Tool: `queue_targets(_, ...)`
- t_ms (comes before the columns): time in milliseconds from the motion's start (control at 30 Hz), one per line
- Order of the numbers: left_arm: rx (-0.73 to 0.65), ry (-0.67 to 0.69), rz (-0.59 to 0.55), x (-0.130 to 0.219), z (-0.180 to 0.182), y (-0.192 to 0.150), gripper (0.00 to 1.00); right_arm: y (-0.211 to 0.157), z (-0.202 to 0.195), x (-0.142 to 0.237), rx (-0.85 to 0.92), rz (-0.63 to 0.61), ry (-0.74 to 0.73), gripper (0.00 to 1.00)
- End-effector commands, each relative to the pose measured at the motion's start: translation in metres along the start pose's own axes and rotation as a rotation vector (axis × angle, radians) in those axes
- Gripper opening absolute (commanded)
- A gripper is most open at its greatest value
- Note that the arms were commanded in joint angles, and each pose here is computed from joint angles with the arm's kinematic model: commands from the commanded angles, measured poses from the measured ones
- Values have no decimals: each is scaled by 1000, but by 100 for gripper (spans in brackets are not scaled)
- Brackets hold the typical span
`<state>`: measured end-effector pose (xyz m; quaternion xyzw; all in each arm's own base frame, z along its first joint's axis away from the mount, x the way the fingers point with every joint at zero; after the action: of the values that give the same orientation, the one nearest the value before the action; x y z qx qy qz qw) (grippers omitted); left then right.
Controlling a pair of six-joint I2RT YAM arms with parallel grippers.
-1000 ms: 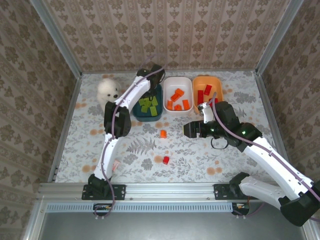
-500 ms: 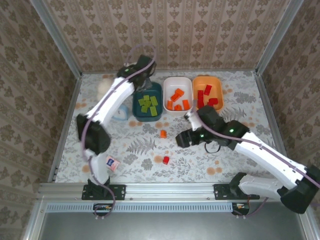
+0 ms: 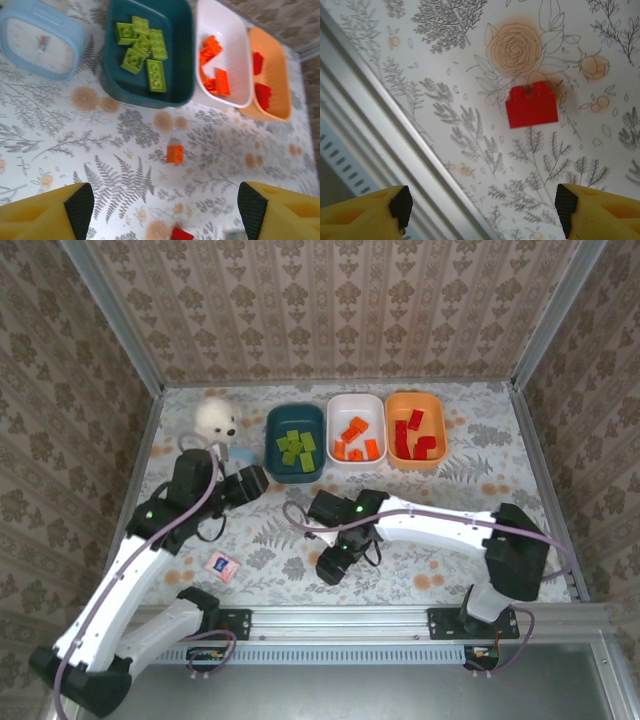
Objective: Sort the legos into containers by color
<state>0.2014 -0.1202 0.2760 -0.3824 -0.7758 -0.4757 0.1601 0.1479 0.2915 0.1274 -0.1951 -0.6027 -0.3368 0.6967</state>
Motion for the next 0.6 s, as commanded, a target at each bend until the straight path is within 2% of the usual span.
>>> queue_targets(0, -16, -83, -9, 18, -7, -6, 79, 2, -12, -7, 55, 78, -98, 78)
queue_targets(333, 8, -90, -46, 33, -6, -5, 78, 17, -24, -43, 107, 178, -187, 77)
queue_targets(567, 25, -88, -62, 35, -5, -5, 77, 21, -22, -58, 106, 187, -171, 61)
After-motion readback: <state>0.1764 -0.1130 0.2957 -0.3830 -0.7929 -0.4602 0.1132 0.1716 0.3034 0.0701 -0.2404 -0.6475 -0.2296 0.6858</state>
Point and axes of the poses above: each hand's point on the last joint's axis, 136 mm out from that joint toward the fingers, its own x axis back along the fingers, its own z axis along the line the jaws close on, y = z × x, the point moved 4 cm from there along x, back along the fingers, and after that the axes turned 6 degrees about -x, right-handed, at the moved point
